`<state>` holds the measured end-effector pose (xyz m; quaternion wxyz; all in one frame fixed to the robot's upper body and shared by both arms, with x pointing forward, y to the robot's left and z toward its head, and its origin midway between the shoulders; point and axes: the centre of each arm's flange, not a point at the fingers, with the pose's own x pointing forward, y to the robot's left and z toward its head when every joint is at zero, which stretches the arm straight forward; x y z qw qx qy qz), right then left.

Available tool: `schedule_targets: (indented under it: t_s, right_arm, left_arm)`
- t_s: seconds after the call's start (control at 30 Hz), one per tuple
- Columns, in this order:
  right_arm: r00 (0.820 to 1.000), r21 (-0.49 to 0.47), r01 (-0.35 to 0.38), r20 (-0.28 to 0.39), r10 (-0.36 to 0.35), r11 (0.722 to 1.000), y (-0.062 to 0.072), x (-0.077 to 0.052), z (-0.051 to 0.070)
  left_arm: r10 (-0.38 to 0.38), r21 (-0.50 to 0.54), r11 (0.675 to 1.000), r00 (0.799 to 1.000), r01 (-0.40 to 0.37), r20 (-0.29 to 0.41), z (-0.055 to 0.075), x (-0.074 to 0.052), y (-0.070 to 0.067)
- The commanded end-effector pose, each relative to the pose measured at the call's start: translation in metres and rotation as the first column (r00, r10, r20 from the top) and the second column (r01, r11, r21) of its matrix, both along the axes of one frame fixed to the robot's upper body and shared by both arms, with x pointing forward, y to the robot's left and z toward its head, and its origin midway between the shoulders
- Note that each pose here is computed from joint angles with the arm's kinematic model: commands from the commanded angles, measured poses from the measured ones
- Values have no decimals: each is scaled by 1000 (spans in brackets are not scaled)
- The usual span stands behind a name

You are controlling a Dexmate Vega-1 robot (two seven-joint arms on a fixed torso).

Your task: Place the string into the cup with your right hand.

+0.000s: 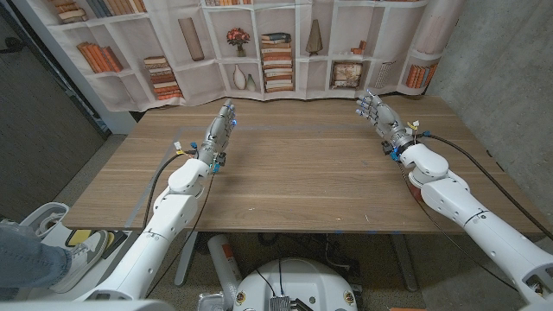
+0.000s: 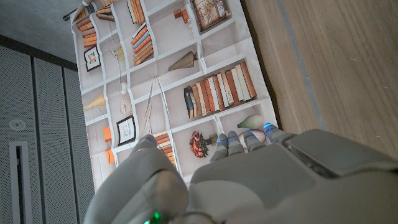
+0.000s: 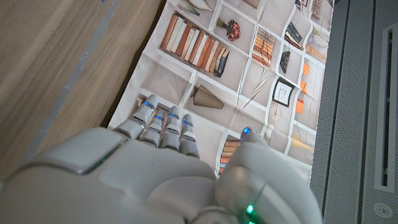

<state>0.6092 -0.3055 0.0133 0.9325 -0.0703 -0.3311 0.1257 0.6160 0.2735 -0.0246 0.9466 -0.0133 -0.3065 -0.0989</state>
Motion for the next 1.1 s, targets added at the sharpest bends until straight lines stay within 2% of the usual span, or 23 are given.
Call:
schedule_targets:
  t_s: [0.03, 0.1, 0.3, 0.63, 1.1]
  right_arm:
    - [999, -64, 43, 13, -42, 997, -7, -6, 5]
    - [999, -67, 46, 15, -45, 997, -9, -6, 4]
    - [996, -70, 81, 31, -79, 994, -14, -7, 2]
    - [987, -136, 157, 62, -150, 978, -18, -11, 2]
    - [970, -212, 241, 94, -226, 947, -23, -13, 6]
  left_arm:
    - [-86, -64, 994, 996, 85, -4, -5, 2, -2]
    - [-47, -24, 999, 999, 47, 0, -3, -1, -2]
    - [-31, -12, 999, 1000, 31, 0, 1, -3, 0]
    - [-57, -16, 998, 998, 57, 1, 2, -1, -3]
    - [-43, -5, 999, 999, 43, -1, 0, -4, -3]
